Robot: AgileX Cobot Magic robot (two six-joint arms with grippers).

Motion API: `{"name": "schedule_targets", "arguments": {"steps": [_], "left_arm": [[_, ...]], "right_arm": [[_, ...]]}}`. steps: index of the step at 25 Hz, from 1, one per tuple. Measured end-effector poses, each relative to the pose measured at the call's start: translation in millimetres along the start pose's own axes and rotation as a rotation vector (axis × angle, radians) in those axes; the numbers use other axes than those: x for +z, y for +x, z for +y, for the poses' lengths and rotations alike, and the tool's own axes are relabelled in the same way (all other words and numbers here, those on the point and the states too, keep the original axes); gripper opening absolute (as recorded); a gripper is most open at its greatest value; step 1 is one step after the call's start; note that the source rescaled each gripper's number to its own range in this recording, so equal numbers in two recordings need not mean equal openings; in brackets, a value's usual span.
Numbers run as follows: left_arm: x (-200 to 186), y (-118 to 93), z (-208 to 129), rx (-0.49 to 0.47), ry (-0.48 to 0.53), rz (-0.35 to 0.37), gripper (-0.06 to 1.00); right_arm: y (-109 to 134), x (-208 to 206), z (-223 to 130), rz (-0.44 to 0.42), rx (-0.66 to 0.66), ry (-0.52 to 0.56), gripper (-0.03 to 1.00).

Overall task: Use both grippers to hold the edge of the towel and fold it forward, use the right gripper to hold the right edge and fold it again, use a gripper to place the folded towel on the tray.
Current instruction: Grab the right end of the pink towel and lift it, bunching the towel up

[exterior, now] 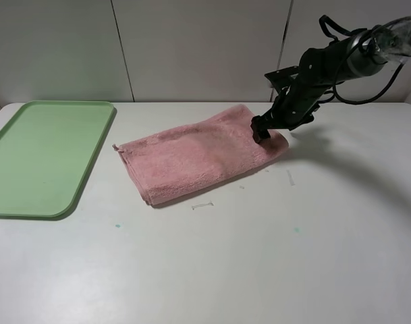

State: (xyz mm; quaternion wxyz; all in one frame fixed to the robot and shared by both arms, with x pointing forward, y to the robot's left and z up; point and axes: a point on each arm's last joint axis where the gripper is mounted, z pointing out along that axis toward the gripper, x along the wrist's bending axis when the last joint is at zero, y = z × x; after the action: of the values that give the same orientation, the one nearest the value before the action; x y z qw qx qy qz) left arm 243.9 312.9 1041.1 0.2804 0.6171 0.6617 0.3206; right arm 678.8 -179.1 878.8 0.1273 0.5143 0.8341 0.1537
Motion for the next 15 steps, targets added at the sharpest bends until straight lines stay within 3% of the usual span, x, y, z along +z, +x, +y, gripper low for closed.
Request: {"name": "schedule_targets", "arguments": {"steps": [15], "left_arm": [[0.0, 0.0, 0.0, -0.001, 0.000, 0.000, 0.88]], "right_arm": [[4.0, 13.1, -3.3, 0.024, 0.036, 0.010, 0.99]]}}
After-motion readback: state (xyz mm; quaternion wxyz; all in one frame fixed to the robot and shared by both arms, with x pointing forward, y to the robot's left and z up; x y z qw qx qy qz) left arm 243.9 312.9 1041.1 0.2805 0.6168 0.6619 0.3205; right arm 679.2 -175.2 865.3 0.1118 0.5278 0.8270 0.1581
